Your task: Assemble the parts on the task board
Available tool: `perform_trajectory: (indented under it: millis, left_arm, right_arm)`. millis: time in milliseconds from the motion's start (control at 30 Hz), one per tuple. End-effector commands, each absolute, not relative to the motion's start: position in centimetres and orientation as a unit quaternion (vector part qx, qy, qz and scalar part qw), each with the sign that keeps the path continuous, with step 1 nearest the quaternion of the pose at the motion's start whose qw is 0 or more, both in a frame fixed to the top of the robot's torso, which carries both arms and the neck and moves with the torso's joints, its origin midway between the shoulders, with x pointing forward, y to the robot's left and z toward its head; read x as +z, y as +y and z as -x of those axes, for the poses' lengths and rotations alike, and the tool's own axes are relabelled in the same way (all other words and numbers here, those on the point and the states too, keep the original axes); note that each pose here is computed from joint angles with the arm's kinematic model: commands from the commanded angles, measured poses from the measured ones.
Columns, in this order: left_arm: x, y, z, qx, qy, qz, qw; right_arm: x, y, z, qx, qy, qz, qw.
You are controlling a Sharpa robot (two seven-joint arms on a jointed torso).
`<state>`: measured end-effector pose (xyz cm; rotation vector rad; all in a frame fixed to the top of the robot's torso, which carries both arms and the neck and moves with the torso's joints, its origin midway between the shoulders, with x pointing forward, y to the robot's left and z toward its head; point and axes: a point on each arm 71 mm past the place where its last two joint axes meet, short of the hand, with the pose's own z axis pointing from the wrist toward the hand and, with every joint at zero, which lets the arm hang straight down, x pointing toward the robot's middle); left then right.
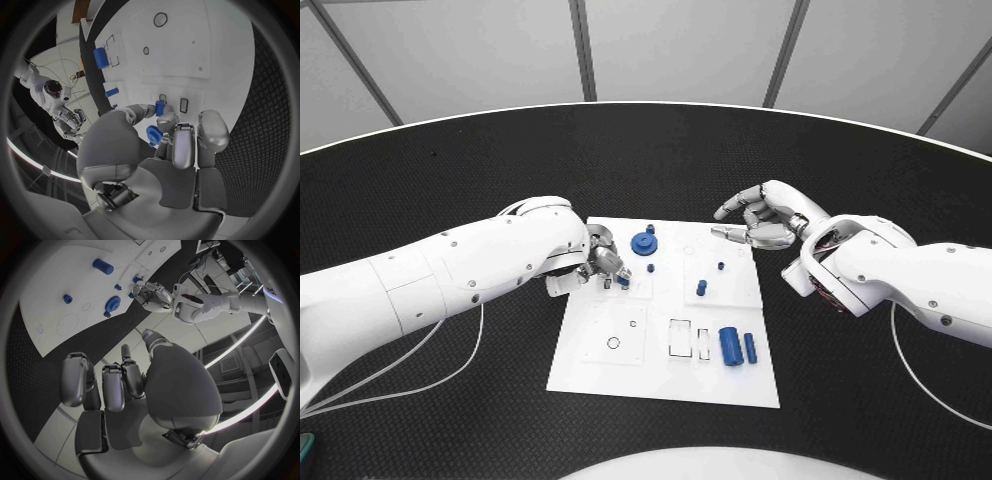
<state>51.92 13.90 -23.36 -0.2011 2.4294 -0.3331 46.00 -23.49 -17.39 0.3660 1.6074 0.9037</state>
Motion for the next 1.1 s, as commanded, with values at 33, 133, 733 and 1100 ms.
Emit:
perform_trajectory:
  millis: [33,133,733,1100]
  left_arm:
    - [-23.4,13.88,-51.89,-0.127,0.931,0.076,0.333]
    - [-23.44,13.83,-51.84,-0.126,0.932,0.075,0.331]
    - [-23.59,13.78,-51.62,-0.123,0.936,0.068,0.324]
    - [-23.61,13.79,-51.66,-0.122,0.936,0.069,0.324]
  right_arm:
    - [-17.4,-23.49,-46.01,0.388,0.691,-0.157,0.59]
    - [-17.4,-23.48,-46.02,0.388,0.691,-0.157,0.59]
    - [-17.45,-23.46,-46.09,0.388,0.691,-0.157,0.589]
    - [-17.45,-23.44,-46.1,0.388,0.692,-0.157,0.589]
